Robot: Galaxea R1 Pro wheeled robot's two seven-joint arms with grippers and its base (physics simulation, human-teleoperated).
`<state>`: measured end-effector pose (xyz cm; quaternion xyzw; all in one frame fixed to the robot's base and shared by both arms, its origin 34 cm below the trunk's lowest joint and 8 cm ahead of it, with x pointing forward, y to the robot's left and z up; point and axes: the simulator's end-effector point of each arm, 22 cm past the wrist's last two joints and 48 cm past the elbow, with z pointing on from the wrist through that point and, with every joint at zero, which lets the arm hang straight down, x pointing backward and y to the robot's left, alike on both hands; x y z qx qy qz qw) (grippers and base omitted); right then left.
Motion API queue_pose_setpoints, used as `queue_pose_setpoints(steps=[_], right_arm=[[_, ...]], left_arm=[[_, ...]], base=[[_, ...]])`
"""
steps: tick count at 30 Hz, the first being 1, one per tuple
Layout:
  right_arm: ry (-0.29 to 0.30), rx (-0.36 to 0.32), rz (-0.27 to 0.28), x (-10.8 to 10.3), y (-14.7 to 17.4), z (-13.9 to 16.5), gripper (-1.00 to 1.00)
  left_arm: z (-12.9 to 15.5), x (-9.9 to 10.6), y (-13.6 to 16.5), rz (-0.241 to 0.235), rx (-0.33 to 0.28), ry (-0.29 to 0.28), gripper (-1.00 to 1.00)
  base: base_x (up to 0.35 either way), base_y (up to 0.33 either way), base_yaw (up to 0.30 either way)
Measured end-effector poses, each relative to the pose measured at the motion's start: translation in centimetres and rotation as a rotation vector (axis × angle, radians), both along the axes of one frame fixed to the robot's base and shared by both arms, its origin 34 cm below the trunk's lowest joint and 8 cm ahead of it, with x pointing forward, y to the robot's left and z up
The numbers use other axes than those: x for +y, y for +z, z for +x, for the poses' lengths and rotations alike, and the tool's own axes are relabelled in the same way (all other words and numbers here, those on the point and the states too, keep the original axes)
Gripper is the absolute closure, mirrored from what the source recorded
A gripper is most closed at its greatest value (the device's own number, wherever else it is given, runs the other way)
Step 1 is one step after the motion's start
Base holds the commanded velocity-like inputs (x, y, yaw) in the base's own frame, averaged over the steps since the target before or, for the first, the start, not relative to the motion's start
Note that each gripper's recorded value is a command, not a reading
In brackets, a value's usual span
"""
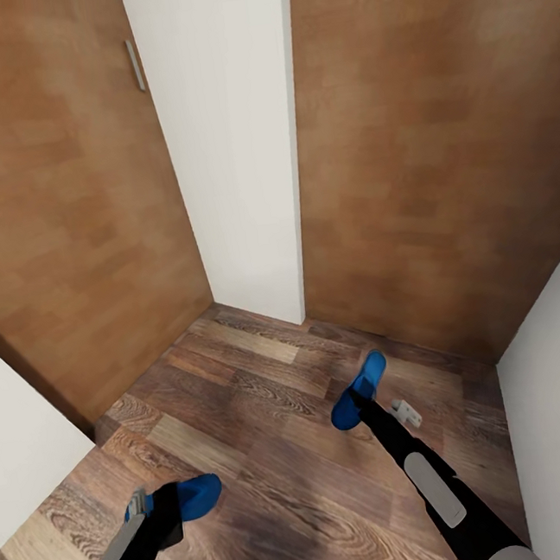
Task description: In the bedroom, move the book from the bed onto either nightstand, and place the two sandals side by side next to the bed.
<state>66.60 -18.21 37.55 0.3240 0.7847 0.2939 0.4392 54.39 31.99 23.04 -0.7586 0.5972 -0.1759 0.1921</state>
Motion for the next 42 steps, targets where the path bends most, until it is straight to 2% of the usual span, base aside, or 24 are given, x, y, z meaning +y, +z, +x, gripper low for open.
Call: queue_pose_setpoints(steps=[1,4,10,12,16,18,20,22,25,27,30,31,33,34,35,36,37,39,42], right_arm=[[0.000,-0.004,0.000,0.0,0.2,0.1,1.00],[0.001,-0.016,0.000,0.0,1.0,0.2,1.00],[0.001,-0.040,0.001,0.0,2.5,0.5,1.00],[0.002,-0.047,0.001,0.0,3.0,0.5,1.00],[0.004,-0.061,0.002,0.1,3.9,0.7,1.00],[0.006,-0.069,0.002,0.2,4.4,0.7,1.00],[0.014,-0.072,0.003,0.4,4.8,0.7,1.00],[0.079,-0.050,0.008,2.4,4.8,0.2,1.00],[0.253,0.022,0.010,7.5,4.0,-2.0,1.00],[0.309,0.045,0.007,9.1,3.8,-2.9,1.00],[0.334,0.057,0.006,9.8,3.5,-3.3,1.00],[0.338,0.061,0.007,9.9,3.4,-3.4,1.00],[0.342,0.076,0.004,9.9,2.8,-3.8,1.00],[0.342,0.084,0.003,9.9,2.5,-4.0,1.00],[0.342,0.110,-0.003,9.6,1.4,-4.5,1.00],[0.340,0.129,-0.005,9.5,0.6,-4.9,1.00],[0.339,0.150,-0.009,9.2,-0.2,-5.4,1.00],[0.338,0.164,-0.010,9.1,-0.8,-5.8,1.00],[0.337,0.171,-0.012,9.0,-1.1,-5.9,1.00]], left_arm=[[-0.4,0.2,-0.2,-0.033,0.002,0.005,1.00],[-1.5,1.3,-0.6,-0.088,0.014,0.050,1.00],[-1.3,1.9,0.3,-0.112,-0.010,0.088,1.00],[-0.4,2.0,1.2,-0.109,-0.044,0.089,1.00],[2.0,2.4,3.5,-0.089,-0.151,0.086,1.00],[3.5,2.4,5.1,-0.079,-0.205,0.065,1.00],[4.9,1.8,6.8,-0.065,-0.247,0.016,1.00],[6.1,0.5,8.2,-0.024,-0.272,-0.080,1.00],[7.0,-2.8,9.5,0.099,-0.271,-0.319,1.00],[7.1,-4.2,9.7,0.184,-0.263,-0.453,1.00],[6.9,-4.3,9.6,0.236,-0.252,-0.523,1.00],[6.8,-3.7,9.5,0.245,-0.246,-0.524,1.00],[6.5,-0.8,9.3,0.273,-0.224,-0.502,1.00],[6.3,0.1,9.2,0.280,-0.217,-0.495,1.00],[5.8,2.1,8.9,0.288,-0.196,-0.494,1.00],[5.4,2.5,8.7,0.270,-0.186,-0.507,1.00],[4.9,1.8,8.4,0.221,-0.178,-0.544,1.00],[4.4,0.2,8.2,0.158,-0.179,-0.588,1.00],[4.5,-1.7,8.3,0.116,-0.204,-0.608,1.00]], base=[[0.000,0.000,0.000],[0.000,0.000,0.000],[0.000,0.000,0.000],[0.000,0.000,0.000],[0.000,0.000,0.000],[0.000,0.000,0.000],[0.000,0.000,0.000],[0.000,0.000,0.000],[0.000,0.000,0.000],[0.000,0.000,0.000],[0.035,0.012,0.000],[0.120,0.025,0.000],[0.078,0.015,0.000],[0.036,0.007,0.000],[0.023,0.004,0.000],[0.053,0.002,0.000],[0.109,0.007,0.000],[0.197,0.045,0.000],[0.117,0.035,0.000]])
